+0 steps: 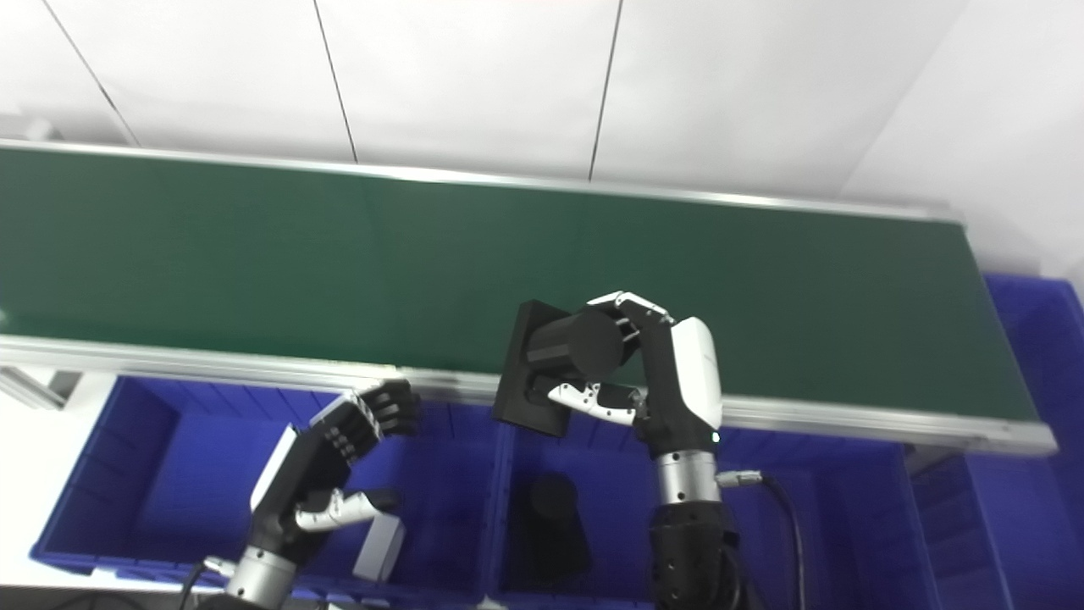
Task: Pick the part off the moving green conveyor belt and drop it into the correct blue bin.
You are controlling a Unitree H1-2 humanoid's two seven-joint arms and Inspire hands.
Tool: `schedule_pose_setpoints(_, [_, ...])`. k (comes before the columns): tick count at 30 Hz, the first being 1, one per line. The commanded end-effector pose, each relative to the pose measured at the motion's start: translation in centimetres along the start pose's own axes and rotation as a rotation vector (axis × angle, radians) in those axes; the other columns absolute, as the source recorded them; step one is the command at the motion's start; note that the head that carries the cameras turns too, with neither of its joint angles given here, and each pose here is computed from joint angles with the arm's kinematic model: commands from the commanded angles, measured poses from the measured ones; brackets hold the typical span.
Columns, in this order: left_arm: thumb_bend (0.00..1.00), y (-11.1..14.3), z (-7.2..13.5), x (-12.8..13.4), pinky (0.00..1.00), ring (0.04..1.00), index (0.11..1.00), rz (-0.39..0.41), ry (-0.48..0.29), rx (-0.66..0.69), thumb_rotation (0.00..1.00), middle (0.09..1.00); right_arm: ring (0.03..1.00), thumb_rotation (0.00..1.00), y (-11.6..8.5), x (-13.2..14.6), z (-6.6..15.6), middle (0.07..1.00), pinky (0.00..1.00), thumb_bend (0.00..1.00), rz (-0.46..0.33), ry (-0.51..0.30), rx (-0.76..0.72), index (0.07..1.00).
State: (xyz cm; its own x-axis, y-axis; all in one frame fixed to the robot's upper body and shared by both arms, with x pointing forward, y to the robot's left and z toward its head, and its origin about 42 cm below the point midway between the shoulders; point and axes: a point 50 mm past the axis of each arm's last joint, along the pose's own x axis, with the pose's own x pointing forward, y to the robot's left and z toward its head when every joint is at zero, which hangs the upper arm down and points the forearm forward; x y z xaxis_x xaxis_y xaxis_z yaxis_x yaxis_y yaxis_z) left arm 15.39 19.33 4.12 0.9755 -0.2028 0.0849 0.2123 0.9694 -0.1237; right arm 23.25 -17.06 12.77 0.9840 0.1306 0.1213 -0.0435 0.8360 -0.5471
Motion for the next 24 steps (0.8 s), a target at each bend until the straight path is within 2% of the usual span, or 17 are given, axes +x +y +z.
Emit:
schedule_pose_setpoints(1, [0.90, 0.4, 1.5, 0.7, 0.69, 0.725, 0.751, 0.000, -0.060, 0.044, 0.35, 0.753, 0.477, 0.00, -1.0, -0.4, 0.3, 0.559, 0.35, 0.49, -0.003, -0.007, -0.034, 0.459])
schedule_pose_setpoints(6, [0.88, 1.0, 2.0, 1.3, 0.69, 0.729, 0.756, -0.005, -0.072, 0.062, 0.35, 0.757, 0.486, 0.00, -1.8, -1.6, -1.0, 0.546, 0.35, 0.49, 0.057, 0.065, -0.105, 0.458])
schedule_pose_setpoints(12, [0.87, 1.9, 2.9, 1.9, 0.69, 0.734, 0.760, -0.015, -0.070, 0.104, 0.36, 0.759, 0.456, 0.00, -3.0, -2.0, -2.2, 0.552, 0.35, 0.49, 0.141, 0.125, -0.261, 0.492])
schedule_pose_setpoints(16, [0.86, 2.0, 3.6, 2.6, 0.69, 0.730, 0.759, -0.007, -0.069, 0.084, 0.34, 0.758, 0.449, 0.00, -3.9, -1.5, -2.7, 0.555, 0.34, 0.49, 0.198, 0.164, -0.409, 0.499])
schedule_pose_setpoints(20, [0.86, 1.7, 4.2, 3.8, 0.67, 0.717, 0.756, -0.005, -0.092, 0.080, 0.34, 0.750, 0.453, 0.00, -3.8, -1.0, -3.7, 0.567, 0.35, 0.49, 0.221, 0.206, -0.487, 0.485])
schedule_pose_setpoints(21, [0.85, 1.6, 4.2, 4.1, 0.67, 0.720, 0.755, -0.008, -0.097, 0.078, 0.33, 0.752, 0.448, 0.00, -3.7, -0.9, -3.9, 0.563, 0.38, 0.50, 0.227, 0.222, -0.498, 0.478])
schedule_pose_setpoints(24, [0.84, 1.7, 3.7, 4.2, 0.67, 0.721, 0.751, -0.010, -0.082, 0.086, 0.32, 0.751, 0.441, 0.00, -3.3, -0.6, -4.5, 0.565, 0.40, 0.51, 0.242, 0.259, -0.517, 0.477])
